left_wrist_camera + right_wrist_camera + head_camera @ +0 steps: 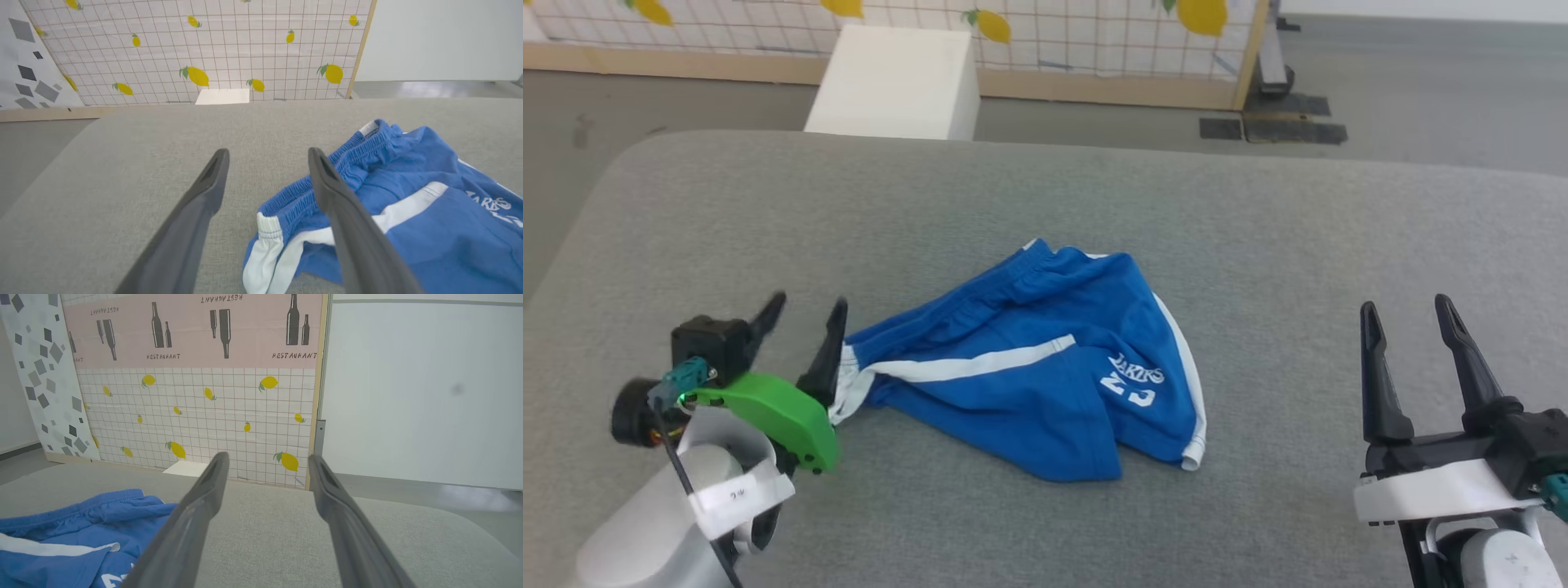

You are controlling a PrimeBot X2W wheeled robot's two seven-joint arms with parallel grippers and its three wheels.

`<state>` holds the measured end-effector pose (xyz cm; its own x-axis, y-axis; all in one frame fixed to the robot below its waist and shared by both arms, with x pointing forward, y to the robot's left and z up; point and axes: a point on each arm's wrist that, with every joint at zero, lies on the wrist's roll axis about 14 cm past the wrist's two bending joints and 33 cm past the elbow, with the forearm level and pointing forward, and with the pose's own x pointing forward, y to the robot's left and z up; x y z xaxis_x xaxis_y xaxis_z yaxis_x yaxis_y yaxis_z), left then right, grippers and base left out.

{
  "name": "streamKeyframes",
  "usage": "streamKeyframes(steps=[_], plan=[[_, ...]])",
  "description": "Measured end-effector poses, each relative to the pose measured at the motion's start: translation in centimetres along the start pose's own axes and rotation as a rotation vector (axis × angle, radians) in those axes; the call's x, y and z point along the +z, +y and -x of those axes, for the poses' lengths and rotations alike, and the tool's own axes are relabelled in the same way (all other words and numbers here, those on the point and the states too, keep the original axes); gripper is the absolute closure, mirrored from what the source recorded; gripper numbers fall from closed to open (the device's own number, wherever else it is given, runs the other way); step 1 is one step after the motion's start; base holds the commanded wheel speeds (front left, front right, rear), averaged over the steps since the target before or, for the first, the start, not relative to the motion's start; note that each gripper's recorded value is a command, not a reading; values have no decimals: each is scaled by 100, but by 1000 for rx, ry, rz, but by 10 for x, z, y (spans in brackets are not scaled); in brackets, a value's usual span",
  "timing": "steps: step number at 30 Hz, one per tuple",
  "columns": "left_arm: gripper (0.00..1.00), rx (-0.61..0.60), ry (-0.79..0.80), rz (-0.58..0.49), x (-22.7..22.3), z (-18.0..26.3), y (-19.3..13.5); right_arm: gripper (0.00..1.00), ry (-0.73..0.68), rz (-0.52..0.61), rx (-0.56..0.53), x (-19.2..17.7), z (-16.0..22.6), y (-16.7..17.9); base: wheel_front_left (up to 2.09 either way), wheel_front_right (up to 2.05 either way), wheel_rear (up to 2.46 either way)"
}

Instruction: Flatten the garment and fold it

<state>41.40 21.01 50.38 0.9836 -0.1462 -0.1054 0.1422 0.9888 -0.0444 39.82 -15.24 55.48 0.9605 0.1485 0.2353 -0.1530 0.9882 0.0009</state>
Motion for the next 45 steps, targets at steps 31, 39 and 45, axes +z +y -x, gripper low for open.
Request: streamKeyframes(steps=[31, 39, 45], plan=[[0, 376, -273, -71, 28, 76, 37, 0, 1006, 423, 732, -137, -14, 94, 0, 0, 0], [0, 400, -236, -50, 15, 72, 43, 0, 1181, 434, 817, -182, 13, 102, 0, 0, 0], [0, 422, -208, -66, 8, 71, 51, 87, 1143, 423, 864, -190, 5, 115, 0, 0, 0]])
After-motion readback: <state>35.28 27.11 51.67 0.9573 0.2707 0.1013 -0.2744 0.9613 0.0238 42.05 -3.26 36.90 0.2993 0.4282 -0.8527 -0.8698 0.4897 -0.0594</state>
